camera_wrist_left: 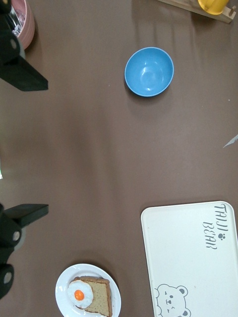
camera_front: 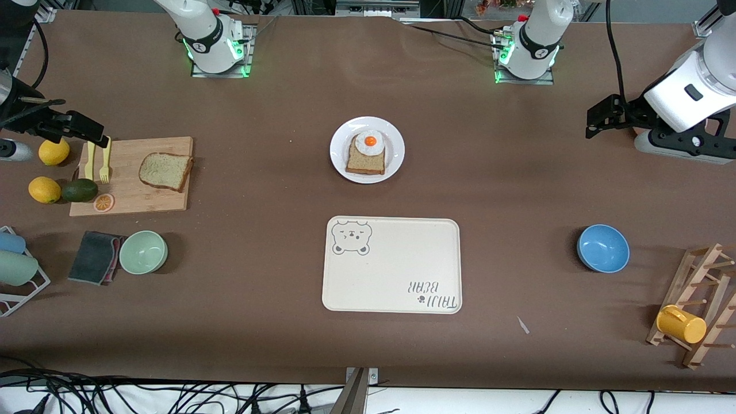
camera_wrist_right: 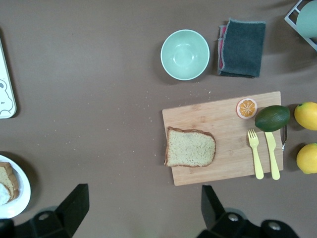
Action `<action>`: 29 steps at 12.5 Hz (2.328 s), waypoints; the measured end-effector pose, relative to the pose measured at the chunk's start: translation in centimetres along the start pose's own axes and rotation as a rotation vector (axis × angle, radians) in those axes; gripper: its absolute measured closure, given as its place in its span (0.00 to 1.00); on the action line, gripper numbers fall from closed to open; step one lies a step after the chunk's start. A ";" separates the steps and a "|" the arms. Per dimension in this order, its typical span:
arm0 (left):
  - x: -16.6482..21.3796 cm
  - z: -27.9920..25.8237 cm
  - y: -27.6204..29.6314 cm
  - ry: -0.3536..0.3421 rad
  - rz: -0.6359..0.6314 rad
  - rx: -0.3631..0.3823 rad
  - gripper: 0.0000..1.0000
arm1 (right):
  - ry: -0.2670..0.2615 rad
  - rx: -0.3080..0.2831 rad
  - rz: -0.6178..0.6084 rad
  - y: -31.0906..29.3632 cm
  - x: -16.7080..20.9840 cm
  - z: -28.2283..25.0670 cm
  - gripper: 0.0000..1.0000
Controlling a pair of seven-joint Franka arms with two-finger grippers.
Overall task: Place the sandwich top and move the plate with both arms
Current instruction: 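Move the right gripper toward the bread slice on the cutting board, then lower the right gripper onto the bread slice edge and grasp it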
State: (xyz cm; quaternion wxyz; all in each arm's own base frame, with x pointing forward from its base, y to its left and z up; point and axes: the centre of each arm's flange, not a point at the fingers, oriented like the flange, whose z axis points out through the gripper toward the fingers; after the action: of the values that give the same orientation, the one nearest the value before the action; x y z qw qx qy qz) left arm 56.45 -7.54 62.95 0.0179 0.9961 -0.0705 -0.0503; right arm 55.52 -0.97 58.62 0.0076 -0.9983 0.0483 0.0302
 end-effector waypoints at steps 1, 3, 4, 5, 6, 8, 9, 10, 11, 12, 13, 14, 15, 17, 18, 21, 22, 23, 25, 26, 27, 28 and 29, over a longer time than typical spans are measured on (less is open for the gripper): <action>0.0 0.0 -0.1 0.000 -0.002 0.000 0.00 | -0.002 0.000 -0.002 -0.1 0.0 0.0 0.00; 0.0 0.0 0.0 0.000 -0.001 0.000 0.00 | -0.018 -0.004 -0.016 -0.8 0.2 0.0 0.00; 0.0 0.0 0.0 0.000 -0.001 0.000 0.00 | -0.021 -0.006 -0.021 -1.0 0.6 -0.1 0.00; 0.0 0.0 0.0 0.000 0.000 0.000 0.00 | -0.021 -0.007 -0.022 -1.1 1.0 0.0 0.00; 0.0 0.0 0.0 0.000 0.000 0.000 0.00 | -0.021 -0.007 -0.022 -1.2 1.2 0.1 0.00; 0.0 0.0 0.1 0.000 0.001 0.000 0.00 | -0.024 -0.008 -0.022 -1.2 1.4 0.3 0.00; 0.0 0.0 0.1 0.000 0.001 0.000 0.00 | -0.024 -0.008 -0.022 -1.2 1.4 0.3 0.00; 0.0 0.0 0.1 0.000 0.001 0.000 0.00 | -0.022 -0.008 -0.021 -1.2 1.4 0.2 0.00; 0.0 0.0 0.1 0.000 0.003 0.000 0.00 | -0.021 -0.008 -0.021 -1.2 1.4 0.2 0.00; 0.0 0.0 0.2 0.000 0.004 0.000 0.00 | -0.021 -0.008 -0.021 -1.2 1.4 0.2 0.00; 0.0 0.0 0.3 0.000 0.005 0.000 0.00 | -0.020 -0.008 -0.022 -1.3 1.3 0.2 0.00; 0.0 0.0 0.3 0.000 0.006 0.000 0.00 | -0.020 -0.008 -0.025 -1.4 1.3 0.2 0.00; 0.0 0.0 0.4 0.000 0.008 0.000 0.00 | -0.019 -0.009 -0.027 -1.6 1.3 0.1 0.00; 0.0 0.1 0.9 -0.001 0.016 0.000 0.00 | -0.028 -0.010 -0.029 -1.7 1.2 0.6 0.00; 0.0 0.1 1.0 -0.001 0.019 0.000 0.00 | -0.034 -0.010 -0.029 -1.7 1.2 0.8 0.00; 0.0 0.1 1.1 -0.001 0.020 0.000 0.00 | -0.032 -0.010 -0.030 -1.8 1.2 1.1 0.00; 0.0 0.1 1.1 -0.001 0.020 0.000 0.00 | -0.029 -0.010 -0.030 -1.8 1.3 1.1 0.00; 0.0 0.1 1.1 -0.001 0.020 0.000 0.00 | -0.026 -0.011 -0.030 -1.8 1.3 1.2 0.00; 0.0 0.1 1.0 -0.001 0.019 0.000 0.00 | -0.024 -0.018 -0.032 -1.8 1.5 2.0 0.00; 0.0 0.1 1.0 -0.001 0.019 0.000 0.00 | -0.027 -0.021 -0.033 -1.8 1.5 2.6 0.00; 0.0 0.1 1.0 -0.001 0.019 0.000 0.00 | -0.028 -0.022 -0.033 -1.8 1.6 3.1 0.00; 0.0 0.1 1.0 -0.001 0.019 0.000 0.00 | -0.030 -0.023 -0.033 -1.8 1.6 3.5 0.00; 0.0 0.1 1.0 -0.001 0.019 0.000 0.00 | -0.037 -0.024 -0.033 -1.8 1.6 4.0 0.00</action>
State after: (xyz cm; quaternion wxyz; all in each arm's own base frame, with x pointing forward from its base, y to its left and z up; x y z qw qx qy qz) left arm 56.31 -8.56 62.93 0.0181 0.9953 -0.0800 -0.0506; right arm 57.02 0.72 54.54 -0.0029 -0.9983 0.0313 0.0491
